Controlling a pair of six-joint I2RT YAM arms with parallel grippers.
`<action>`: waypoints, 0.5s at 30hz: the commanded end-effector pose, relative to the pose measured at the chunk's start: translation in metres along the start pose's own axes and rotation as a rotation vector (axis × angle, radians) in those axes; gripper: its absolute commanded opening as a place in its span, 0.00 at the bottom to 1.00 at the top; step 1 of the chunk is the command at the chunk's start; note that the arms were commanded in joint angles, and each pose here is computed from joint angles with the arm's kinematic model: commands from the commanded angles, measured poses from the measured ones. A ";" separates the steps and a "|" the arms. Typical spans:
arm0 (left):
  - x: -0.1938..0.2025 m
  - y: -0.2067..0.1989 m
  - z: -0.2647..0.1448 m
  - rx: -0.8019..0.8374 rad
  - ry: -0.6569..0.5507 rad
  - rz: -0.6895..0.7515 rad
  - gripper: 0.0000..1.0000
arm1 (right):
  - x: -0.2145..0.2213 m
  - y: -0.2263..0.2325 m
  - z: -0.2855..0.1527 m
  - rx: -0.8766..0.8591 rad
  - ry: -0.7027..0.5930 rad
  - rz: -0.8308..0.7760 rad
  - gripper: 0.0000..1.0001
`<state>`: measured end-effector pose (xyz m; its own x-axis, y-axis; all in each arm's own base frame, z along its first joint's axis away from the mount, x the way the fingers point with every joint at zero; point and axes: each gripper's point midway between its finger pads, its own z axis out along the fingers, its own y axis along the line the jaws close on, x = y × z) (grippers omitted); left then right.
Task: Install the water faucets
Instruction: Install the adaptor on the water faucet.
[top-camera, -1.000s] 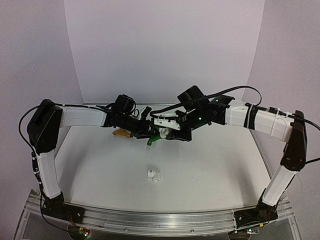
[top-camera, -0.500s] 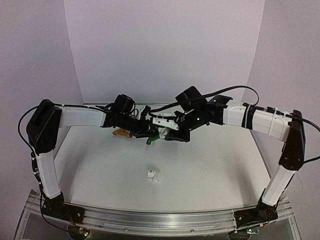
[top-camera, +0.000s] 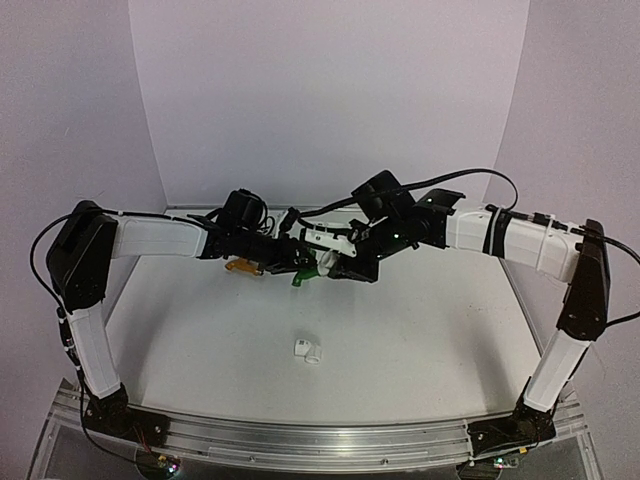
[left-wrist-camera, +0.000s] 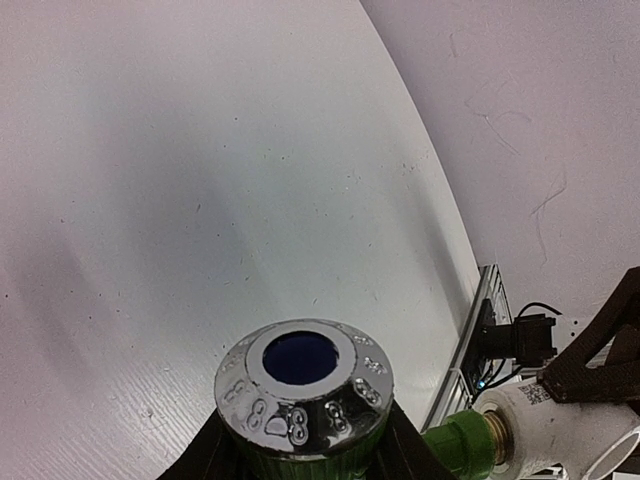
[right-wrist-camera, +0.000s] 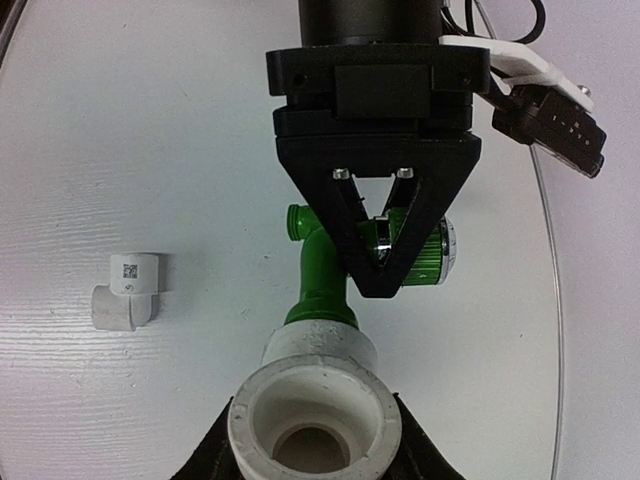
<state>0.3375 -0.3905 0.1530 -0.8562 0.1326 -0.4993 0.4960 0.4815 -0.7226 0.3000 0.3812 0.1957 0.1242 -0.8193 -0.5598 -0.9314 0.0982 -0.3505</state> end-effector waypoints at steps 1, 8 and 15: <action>-0.031 -0.084 -0.026 0.208 -0.112 0.160 0.00 | -0.023 -0.024 0.010 0.078 -0.084 0.116 0.00; -0.044 -0.092 -0.032 0.226 -0.187 0.162 0.00 | -0.026 -0.035 0.018 0.129 -0.123 0.276 0.00; -0.054 -0.099 -0.037 0.253 -0.251 0.166 0.00 | -0.026 -0.048 0.023 0.203 -0.143 0.435 0.00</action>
<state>0.3578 -0.3868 0.1543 -0.8284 0.0401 -0.5587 0.4983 0.5082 -0.7024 0.3187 0.3910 0.1983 -0.1238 -0.7311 -0.6710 -0.9046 0.3611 -0.2265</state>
